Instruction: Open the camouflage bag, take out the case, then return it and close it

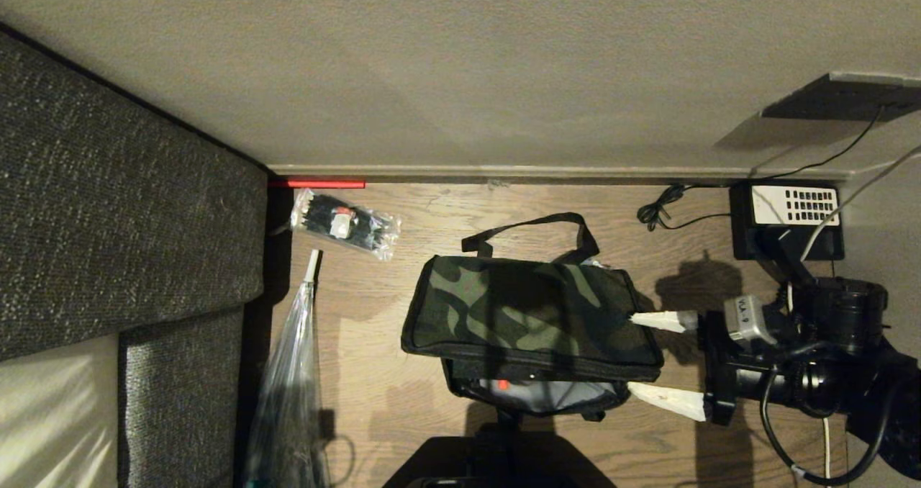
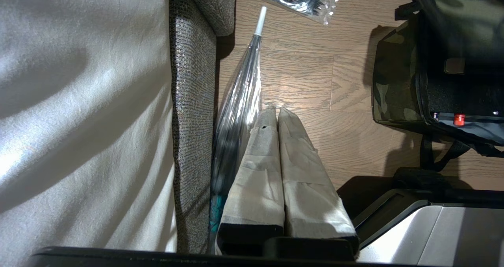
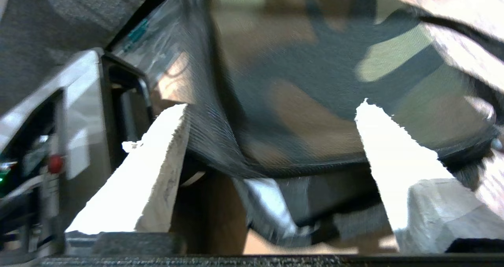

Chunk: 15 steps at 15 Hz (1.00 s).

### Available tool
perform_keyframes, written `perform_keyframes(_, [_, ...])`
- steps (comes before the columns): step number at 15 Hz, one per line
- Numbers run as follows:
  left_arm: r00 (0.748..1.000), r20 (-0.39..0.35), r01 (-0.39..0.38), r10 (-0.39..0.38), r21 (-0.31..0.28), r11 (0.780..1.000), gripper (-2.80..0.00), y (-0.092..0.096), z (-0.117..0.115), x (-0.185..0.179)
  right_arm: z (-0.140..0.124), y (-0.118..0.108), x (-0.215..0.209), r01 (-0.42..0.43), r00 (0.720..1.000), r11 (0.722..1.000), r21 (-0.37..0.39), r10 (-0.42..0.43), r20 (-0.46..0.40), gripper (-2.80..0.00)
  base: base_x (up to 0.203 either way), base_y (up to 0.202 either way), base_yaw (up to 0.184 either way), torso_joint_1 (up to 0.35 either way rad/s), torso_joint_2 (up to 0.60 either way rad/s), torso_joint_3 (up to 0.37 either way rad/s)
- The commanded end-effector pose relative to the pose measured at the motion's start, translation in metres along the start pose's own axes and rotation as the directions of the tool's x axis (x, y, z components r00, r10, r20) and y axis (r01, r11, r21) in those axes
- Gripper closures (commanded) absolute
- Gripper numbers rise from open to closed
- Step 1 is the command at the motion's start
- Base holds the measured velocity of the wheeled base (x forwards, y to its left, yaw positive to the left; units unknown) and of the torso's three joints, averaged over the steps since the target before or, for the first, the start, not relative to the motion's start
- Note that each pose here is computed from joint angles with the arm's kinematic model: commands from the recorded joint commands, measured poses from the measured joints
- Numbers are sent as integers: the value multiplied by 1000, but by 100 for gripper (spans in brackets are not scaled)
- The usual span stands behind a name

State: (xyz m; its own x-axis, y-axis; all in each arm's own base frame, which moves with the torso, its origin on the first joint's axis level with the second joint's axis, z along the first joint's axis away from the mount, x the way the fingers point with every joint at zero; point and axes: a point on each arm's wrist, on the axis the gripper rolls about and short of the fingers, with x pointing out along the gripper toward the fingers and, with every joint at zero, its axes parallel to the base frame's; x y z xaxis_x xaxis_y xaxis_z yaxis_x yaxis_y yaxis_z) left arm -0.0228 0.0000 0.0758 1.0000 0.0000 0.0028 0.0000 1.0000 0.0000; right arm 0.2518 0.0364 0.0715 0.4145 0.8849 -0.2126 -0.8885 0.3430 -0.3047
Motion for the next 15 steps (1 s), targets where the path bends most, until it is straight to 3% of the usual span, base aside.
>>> perform_keyframes(1, [1000, 0, 0, 0, 0, 1000, 0, 0, 0, 0, 15, 0, -21, 46, 999, 998, -38, -46, 1, -280, 0, 0, 0, 0, 0, 0])
perform_keyframes(6, [1000, 0, 0, 0, 0, 1000, 0, 0, 0, 0, 25, 1, -35, 46, 999, 999, 23, -45, -15, -280, 0, 0, 0, 0, 0, 0])
perform_keyframes(8, [1000, 0, 0, 0, 0, 1000, 0, 0, 0, 0, 32, 1, -37, 64, 997, 992, 113, -58, -54, -280, 0, 0, 0, 0, 0, 0])
perform_keyframes(9, [1000, 0, 0, 0, 0, 1000, 0, 0, 0, 0, 36, 3, -40, 110, 989, 979, 171, -92, -114, -280, 0, 0, 0, 0, 0, 0])
perform_keyframes(10, [1000, 0, 0, 0, 0, 1000, 0, 0, 0, 0, 41, 6, -44, 163, 976, 959, 233, -122, -181, 0, 0, 0, 0, 0, 0, 0])
perform_keyframes(12, [1000, 0, 0, 0, 0, 1000, 0, 0, 0, 0, 52, 10, -52, 270, 944, 899, 344, -176, -280, 0, 0, 0, 0, 0, 0, 0])
perform_keyframes(15, [1000, 0, 4, -4, 7, 1000, 0, 0, 0, 0, 64, 11, -60, 452, 864, 835, 313, -323, -387, 0, 0, 0, 0, 0, 0, 0])
